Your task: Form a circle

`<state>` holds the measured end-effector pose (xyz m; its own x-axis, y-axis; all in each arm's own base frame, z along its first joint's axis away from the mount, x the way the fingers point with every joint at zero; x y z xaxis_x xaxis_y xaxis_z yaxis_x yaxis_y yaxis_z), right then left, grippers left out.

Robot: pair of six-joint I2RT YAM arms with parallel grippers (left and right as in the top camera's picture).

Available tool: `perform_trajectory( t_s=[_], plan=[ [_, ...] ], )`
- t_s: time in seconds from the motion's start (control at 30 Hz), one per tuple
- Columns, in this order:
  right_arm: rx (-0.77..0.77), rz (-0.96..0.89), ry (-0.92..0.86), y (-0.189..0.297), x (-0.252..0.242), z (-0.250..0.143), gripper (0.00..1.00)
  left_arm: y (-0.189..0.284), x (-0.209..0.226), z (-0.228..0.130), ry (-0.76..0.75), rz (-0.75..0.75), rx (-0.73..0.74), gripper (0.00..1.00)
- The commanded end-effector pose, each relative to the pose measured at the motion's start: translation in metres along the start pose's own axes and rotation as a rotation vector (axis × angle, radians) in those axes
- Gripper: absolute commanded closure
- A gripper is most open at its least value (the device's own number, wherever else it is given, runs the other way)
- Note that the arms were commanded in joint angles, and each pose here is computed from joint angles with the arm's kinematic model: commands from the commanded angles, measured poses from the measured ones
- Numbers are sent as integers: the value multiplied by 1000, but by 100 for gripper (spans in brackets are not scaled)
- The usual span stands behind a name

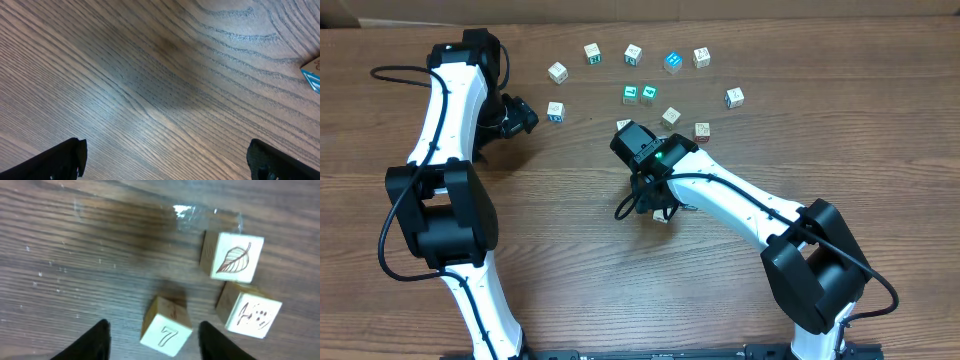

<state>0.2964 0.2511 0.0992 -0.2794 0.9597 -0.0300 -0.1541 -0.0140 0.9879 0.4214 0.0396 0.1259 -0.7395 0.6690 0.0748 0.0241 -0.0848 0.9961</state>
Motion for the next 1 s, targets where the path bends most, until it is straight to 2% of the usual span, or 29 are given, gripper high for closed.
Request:
perform_trajectory(
  t_s=[0.0,0.13,0.23,0.53,0.97],
  plan=[
    [-10,104,-12,11,11,5,65,3,-3,1,-19,-7,-8,0],
    [-23,160,-20,12,19,9,84,3,-3,1,-18,-7,-9,1],
    [-12,157,-100,10,18,8,92,3,-3,1,-18,-7,-9,0],
    [31,145,-173,-8,15,-5,95,3,-3,1,-19,-7,-8,1],
    [114,92,-184,-26,9,-17,95,3,-3,1,-18,-7,-9,0]
  ],
)
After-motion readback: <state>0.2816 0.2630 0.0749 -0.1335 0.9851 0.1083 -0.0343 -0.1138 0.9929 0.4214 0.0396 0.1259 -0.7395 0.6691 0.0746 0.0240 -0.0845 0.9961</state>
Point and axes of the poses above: each gripper's point midway between its finger pads, its own y axis back along the fingers, its own x axis along the line the jaws close on, z = x × y, the point moved 5 cm from there along y, back along the fingers, and after that the axes turned 7 degrees about y, right-handed, at the moved point
